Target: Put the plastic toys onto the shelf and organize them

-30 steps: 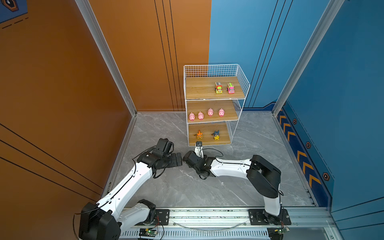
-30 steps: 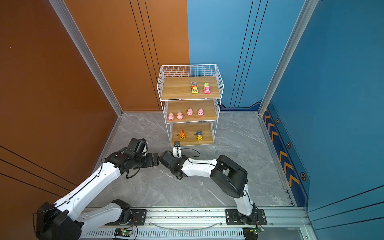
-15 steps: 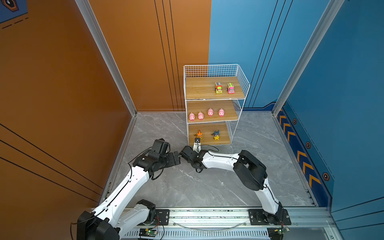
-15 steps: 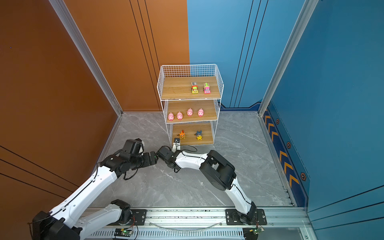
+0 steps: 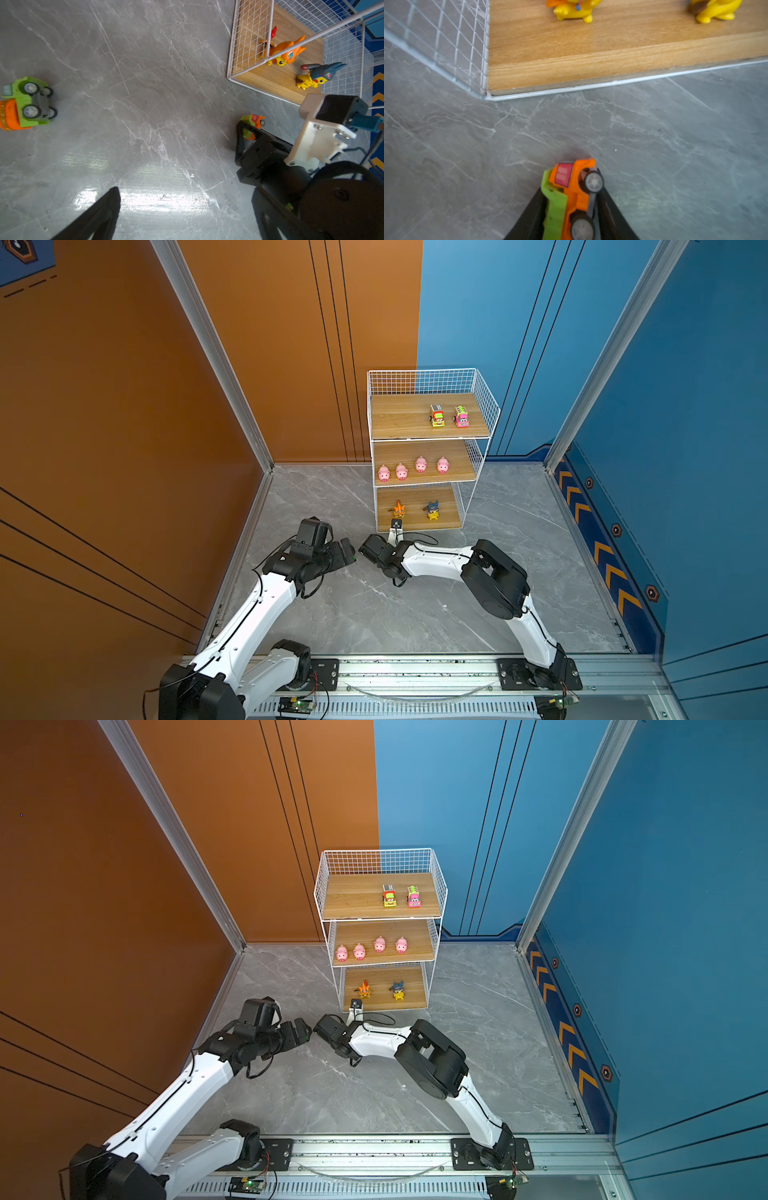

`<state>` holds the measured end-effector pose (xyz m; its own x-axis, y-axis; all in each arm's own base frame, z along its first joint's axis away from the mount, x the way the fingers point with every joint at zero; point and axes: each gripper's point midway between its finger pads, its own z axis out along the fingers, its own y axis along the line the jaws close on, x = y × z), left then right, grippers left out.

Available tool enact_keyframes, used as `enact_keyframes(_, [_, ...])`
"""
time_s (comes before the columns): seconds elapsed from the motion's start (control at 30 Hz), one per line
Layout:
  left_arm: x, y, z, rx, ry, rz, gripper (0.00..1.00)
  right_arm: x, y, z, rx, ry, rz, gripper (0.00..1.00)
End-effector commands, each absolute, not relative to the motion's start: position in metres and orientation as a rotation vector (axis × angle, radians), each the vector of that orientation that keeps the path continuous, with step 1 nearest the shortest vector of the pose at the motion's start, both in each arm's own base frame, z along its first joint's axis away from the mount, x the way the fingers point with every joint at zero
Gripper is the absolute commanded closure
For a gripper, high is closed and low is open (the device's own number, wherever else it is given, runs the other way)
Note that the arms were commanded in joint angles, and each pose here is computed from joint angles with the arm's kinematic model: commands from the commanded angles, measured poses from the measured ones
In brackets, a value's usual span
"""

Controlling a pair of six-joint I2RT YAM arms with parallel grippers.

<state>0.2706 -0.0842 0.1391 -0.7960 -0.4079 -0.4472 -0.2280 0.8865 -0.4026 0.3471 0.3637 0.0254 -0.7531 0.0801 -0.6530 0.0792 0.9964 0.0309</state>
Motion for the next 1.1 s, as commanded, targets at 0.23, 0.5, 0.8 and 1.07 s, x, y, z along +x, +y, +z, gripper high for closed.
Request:
enact_keyframes(0.23, [0.277, -0.09, 0.146, -0.457, 2.501, -0.503, 0.0, 0.334, 0.359, 0.062, 0.037, 2.398, 0.275, 0.71])
enact_keyframes(0.5, [0.279, -0.091, 0.145, -0.445, 2.501, -0.507, 0.0, 0.296, 0.354, 0.056, 0.133, 2.48, 0.756, 0.7])
enact_keyframes(0.8, [0.278, -0.092, 0.148, -0.427, 2.491, -0.506, 0.0, 0.29, 0.34, 0.052, 0.543, 2.321, 1.29, 0.67])
enact_keyframes(1.07, [0.279, -0.093, 0.149, -0.426, 2.489, -0.504, 0.01, 0.297, 0.314, 0.042, 0.831, 2.153, 1.474, 0.58])
